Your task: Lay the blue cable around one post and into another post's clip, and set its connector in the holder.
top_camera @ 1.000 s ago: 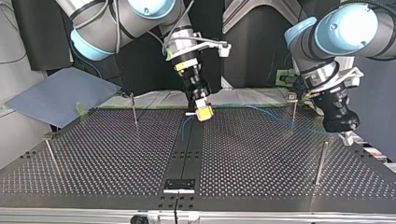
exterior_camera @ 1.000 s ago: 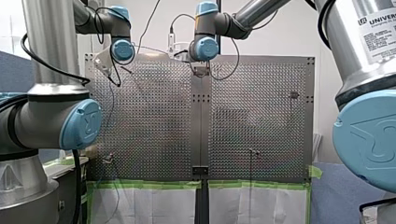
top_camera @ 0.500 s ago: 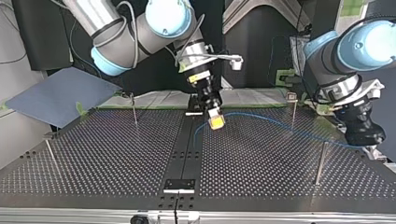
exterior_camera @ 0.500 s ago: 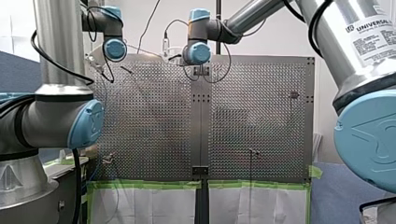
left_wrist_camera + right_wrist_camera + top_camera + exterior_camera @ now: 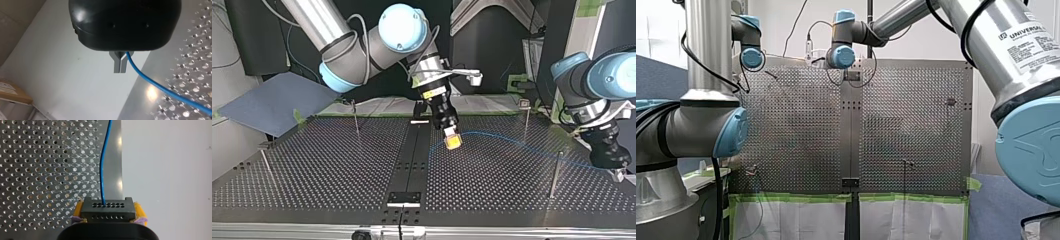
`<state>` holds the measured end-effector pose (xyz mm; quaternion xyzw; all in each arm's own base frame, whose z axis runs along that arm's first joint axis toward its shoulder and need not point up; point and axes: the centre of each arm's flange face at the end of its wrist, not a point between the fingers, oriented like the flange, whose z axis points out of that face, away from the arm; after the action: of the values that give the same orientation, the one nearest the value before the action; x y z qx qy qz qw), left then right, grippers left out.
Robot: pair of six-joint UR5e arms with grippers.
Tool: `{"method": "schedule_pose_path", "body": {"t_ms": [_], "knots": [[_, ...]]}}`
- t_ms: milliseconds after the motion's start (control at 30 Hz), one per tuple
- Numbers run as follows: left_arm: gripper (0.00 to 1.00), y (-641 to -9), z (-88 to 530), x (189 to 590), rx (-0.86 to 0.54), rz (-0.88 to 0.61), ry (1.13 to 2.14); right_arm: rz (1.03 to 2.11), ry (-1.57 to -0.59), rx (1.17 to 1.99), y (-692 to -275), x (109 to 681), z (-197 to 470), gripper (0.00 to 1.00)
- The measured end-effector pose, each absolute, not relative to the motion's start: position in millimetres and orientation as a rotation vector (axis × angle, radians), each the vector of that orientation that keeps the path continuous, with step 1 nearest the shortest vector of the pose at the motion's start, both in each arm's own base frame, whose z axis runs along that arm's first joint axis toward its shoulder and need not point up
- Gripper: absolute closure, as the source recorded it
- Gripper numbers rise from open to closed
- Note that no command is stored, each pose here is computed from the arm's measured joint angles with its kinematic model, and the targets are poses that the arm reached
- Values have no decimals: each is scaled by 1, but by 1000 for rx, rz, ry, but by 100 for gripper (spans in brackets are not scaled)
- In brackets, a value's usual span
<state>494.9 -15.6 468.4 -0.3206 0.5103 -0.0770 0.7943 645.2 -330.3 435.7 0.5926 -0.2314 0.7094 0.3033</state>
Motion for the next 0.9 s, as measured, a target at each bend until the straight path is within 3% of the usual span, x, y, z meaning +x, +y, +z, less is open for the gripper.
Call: {"method": "schedule_pose_path", "body": {"t_ms": [900], "knots": [[100,-1,431,557,-675,-144,1211,1897,-605,1532,-367,676,440,100]]}}
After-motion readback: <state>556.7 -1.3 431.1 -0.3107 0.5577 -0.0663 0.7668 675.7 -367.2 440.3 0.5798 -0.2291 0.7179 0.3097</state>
